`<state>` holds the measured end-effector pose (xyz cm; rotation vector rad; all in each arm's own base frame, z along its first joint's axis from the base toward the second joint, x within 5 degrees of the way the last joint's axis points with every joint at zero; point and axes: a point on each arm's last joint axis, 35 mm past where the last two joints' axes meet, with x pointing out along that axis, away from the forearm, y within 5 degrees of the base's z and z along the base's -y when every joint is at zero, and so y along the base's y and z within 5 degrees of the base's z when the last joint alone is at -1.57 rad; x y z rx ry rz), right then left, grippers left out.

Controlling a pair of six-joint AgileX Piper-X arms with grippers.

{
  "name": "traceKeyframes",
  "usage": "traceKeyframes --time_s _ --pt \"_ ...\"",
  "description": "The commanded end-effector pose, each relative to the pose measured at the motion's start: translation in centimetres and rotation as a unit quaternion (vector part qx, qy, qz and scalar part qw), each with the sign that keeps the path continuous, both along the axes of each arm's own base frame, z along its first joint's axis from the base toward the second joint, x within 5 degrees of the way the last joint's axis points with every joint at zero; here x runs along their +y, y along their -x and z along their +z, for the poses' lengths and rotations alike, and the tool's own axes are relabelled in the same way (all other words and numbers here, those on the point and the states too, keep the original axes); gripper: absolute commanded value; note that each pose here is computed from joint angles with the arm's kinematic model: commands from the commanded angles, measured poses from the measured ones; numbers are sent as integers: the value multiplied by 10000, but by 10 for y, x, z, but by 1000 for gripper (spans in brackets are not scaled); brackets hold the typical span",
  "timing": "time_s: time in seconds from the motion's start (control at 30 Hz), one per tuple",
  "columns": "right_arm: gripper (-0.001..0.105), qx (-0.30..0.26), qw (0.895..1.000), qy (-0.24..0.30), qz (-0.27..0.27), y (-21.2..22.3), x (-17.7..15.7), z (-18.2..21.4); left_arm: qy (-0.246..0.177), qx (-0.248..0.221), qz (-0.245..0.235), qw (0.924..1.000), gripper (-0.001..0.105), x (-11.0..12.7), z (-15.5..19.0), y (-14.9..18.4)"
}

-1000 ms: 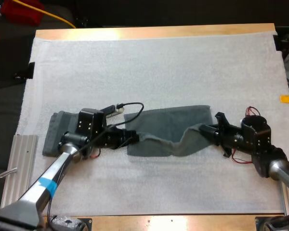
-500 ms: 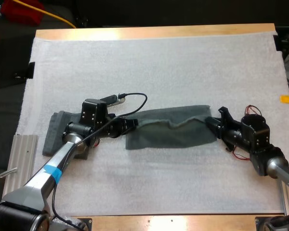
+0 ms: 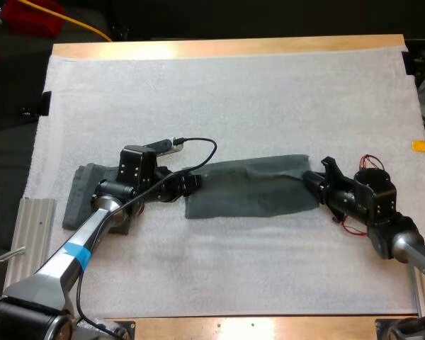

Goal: Pick towel from pile, fold and stack

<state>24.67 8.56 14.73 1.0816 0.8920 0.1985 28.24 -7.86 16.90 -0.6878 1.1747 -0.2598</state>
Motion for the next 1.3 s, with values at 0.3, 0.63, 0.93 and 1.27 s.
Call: traceKeyframes --time_s 0.3,0.63,0.93,1.27 --pt "70 -1217 9904 -81 650 -9 5 18 382 15 -269 9989 69 -2 5 0" --pt "70 -1254 9841 167 1244 -1 5 20 194 -581 -646 9960 69 2 45 20" --pt "70 -1030 9804 628 1559 19 -1 32 462 -888 -830 9915 69 6 80 45" --pt "70 -799 9673 1366 1982 44 -10 41 664 -934 -970 9887 69 14 113 87"
